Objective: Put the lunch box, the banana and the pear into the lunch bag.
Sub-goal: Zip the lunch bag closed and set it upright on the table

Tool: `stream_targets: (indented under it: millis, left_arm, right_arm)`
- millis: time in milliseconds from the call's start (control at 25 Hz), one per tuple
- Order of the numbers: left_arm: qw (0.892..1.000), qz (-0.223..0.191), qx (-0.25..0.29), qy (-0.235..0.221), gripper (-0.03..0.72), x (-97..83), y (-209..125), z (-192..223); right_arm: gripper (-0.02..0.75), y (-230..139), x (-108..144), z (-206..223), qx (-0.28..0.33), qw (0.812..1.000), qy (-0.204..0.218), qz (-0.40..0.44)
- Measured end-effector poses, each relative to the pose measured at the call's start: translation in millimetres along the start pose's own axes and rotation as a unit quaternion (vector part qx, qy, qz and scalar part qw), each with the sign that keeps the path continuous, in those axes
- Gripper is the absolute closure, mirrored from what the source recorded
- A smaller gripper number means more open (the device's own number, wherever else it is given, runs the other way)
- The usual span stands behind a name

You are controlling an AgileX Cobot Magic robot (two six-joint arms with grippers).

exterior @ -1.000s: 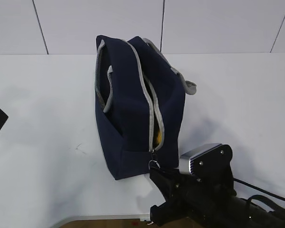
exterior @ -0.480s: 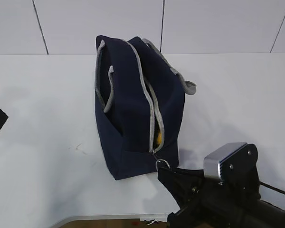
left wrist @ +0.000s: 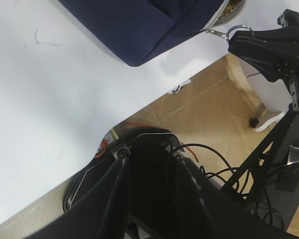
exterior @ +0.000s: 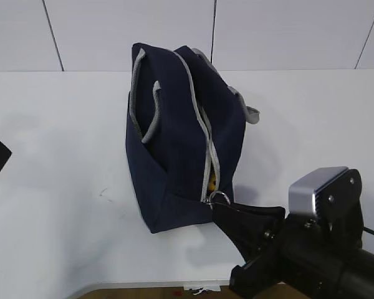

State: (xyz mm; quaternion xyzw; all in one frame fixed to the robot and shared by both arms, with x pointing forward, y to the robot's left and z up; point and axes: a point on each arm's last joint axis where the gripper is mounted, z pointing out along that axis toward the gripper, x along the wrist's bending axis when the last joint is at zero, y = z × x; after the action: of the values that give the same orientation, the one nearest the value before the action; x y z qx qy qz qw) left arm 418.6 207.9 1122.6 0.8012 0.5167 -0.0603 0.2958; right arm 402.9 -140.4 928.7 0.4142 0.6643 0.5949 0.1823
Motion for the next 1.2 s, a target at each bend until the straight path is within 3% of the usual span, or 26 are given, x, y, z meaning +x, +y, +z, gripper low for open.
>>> stream_targets:
  millis: [1200]
  left_arm:
    - [1.0, -0.004, -0.003, -0.013, 0.445, -2.3, 0.5, 0.0]
  right_arm:
    - [0.748, 87.9, 32.9, 28.8, 0.099, 0.994, 0.005, -0.038]
